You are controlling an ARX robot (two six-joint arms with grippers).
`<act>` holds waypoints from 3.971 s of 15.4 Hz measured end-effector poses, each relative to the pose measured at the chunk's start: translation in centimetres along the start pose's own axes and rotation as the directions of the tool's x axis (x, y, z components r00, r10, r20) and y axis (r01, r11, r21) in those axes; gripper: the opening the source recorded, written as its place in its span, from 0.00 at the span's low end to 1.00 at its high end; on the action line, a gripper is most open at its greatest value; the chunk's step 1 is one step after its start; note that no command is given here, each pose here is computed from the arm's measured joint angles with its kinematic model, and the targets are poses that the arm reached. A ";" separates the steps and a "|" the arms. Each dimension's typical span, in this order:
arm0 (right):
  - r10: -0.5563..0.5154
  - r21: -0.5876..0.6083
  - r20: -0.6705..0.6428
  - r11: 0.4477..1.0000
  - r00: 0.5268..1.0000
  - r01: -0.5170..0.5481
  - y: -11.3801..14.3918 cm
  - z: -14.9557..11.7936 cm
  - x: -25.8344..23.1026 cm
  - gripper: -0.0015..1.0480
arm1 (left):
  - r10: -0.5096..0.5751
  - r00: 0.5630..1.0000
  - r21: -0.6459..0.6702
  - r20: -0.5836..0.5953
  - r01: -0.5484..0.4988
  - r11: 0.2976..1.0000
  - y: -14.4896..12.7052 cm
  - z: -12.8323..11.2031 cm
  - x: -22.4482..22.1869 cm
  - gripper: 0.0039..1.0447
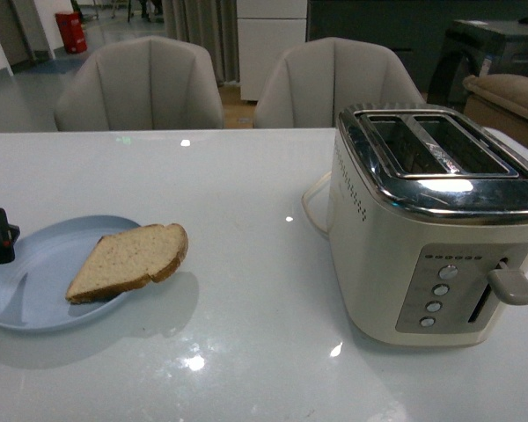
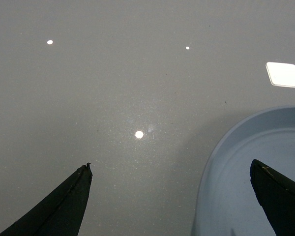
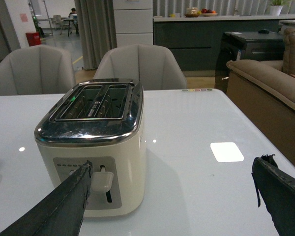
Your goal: Left arm holds plate, right arm toasts bread
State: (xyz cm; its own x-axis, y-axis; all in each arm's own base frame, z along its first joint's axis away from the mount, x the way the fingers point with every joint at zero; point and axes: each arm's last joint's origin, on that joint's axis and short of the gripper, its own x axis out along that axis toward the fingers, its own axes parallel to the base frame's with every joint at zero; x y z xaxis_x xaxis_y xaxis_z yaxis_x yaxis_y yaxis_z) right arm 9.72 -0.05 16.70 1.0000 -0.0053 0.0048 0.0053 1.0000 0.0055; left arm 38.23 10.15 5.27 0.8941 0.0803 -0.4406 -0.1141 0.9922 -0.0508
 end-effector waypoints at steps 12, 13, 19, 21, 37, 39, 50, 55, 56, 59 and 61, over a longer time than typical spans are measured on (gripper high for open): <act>0.000 0.000 0.000 1.000 1.000 0.000 0.0 0.0 0.0 0.94 | -0.110 0.994 -0.049 0.027 0.111 0.993 -0.4 -3.4 1.9 0.88; 0.000 0.000 0.000 1.000 1.000 0.000 0.0 0.0 0.0 0.94 | -0.110 0.994 -0.062 0.031 0.111 0.992 -0.3 -3.7 2.0 0.74; 0.000 0.000 0.000 1.000 1.000 0.000 0.0 0.0 0.0 0.94 | -0.149 0.987 -0.061 0.051 0.152 0.986 -0.3 -4.0 1.8 0.13; 0.000 0.000 0.000 1.000 1.000 0.000 0.0 0.0 0.0 0.94 | -0.167 0.984 -0.086 0.063 0.172 0.981 -0.2 -3.9 1.8 0.02; 0.000 0.000 0.000 1.000 1.000 0.000 0.0 0.0 0.0 0.94 | -0.153 0.988 -0.334 0.014 0.149 0.931 -3.1 -1.3 -3.2 0.02; 0.000 0.000 0.000 1.000 1.000 0.000 0.0 0.0 0.0 0.94 | -0.164 0.986 -0.339 0.012 0.159 0.927 -4.5 0.2 -5.4 0.02; 0.000 0.000 0.000 1.000 1.000 0.000 0.0 0.0 0.0 0.94 | -0.334 0.937 -0.285 0.098 0.349 0.893 -18.2 10.4 -21.0 0.02; 0.000 0.000 0.000 1.000 1.000 0.000 0.0 0.0 0.0 0.94 | -0.252 0.966 -0.291 0.066 0.260 0.921 -17.7 10.1 -20.2 0.02; 0.000 0.000 0.000 1.000 1.000 0.000 0.0 0.0 0.0 0.94 | -0.240 0.968 -0.300 0.070 0.250 0.921 -17.4 10.1 -19.9 0.02; 0.000 0.000 0.000 1.000 1.000 0.000 0.0 0.0 0.0 0.94 | -0.238 0.970 -0.308 0.055 0.243 0.920 -17.2 9.4 -19.2 0.02; 0.000 0.000 0.000 1.000 1.000 0.000 0.0 0.0 0.0 0.94 | -0.256 0.964 -0.309 0.076 0.266 0.913 -17.2 9.6 -19.0 0.02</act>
State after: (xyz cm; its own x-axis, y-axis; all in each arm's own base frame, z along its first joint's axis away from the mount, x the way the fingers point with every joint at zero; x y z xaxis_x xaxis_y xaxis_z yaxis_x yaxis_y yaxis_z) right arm 9.72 -0.05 16.70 1.0000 -0.0053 0.0051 0.0053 1.0000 0.0055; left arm 27.36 -7.57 23.10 0.9237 -0.1689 -0.3439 0.0000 0.8975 -0.4409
